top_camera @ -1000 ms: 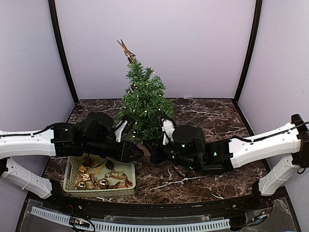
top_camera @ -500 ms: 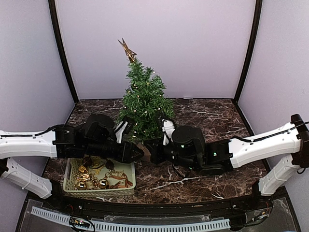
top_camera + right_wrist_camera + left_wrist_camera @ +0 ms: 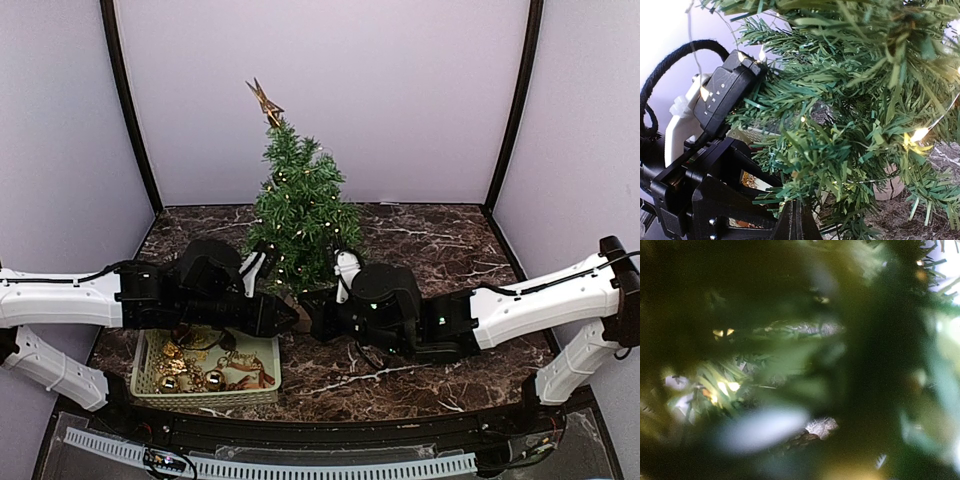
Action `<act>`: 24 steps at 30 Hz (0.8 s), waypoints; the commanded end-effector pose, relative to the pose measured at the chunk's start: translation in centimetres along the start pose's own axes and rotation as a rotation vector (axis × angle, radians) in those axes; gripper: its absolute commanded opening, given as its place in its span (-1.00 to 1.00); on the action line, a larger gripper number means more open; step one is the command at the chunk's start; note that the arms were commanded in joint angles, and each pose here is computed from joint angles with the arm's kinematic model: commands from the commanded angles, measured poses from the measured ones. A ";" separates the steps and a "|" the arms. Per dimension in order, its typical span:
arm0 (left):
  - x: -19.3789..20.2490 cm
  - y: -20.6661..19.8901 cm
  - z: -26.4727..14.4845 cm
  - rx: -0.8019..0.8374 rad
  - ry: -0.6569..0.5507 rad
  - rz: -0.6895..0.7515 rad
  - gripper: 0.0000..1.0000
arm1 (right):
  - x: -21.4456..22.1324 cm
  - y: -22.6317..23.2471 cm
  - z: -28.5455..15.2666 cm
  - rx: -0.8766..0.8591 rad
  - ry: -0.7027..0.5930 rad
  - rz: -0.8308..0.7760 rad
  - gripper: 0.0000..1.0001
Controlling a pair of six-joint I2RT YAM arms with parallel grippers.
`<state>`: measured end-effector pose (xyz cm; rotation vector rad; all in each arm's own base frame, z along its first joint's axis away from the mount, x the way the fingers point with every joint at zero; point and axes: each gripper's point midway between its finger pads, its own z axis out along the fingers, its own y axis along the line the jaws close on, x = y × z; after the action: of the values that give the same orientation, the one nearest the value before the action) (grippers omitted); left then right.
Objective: Decorate the small christmas tree
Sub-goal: Hang the ornament pinecone on the branch.
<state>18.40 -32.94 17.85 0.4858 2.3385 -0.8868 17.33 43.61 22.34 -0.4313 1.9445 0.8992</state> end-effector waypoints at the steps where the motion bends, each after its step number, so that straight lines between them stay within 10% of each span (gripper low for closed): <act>1: -0.3 0.3 0.2 -0.016 -0.035 -0.018 -0.15 | -0.8 0.3 0.0 0.007 -0.032 0.018 -1.00; 24: -0.9 1.4 0.7 -0.013 -0.079 -0.102 -0.07 | -1.6 -0.1 -0.5 0.025 -0.062 0.050 -1.00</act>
<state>19.92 -32.87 17.99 0.3545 2.2988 -0.9164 17.63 43.37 22.39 -0.3985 1.9453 0.8893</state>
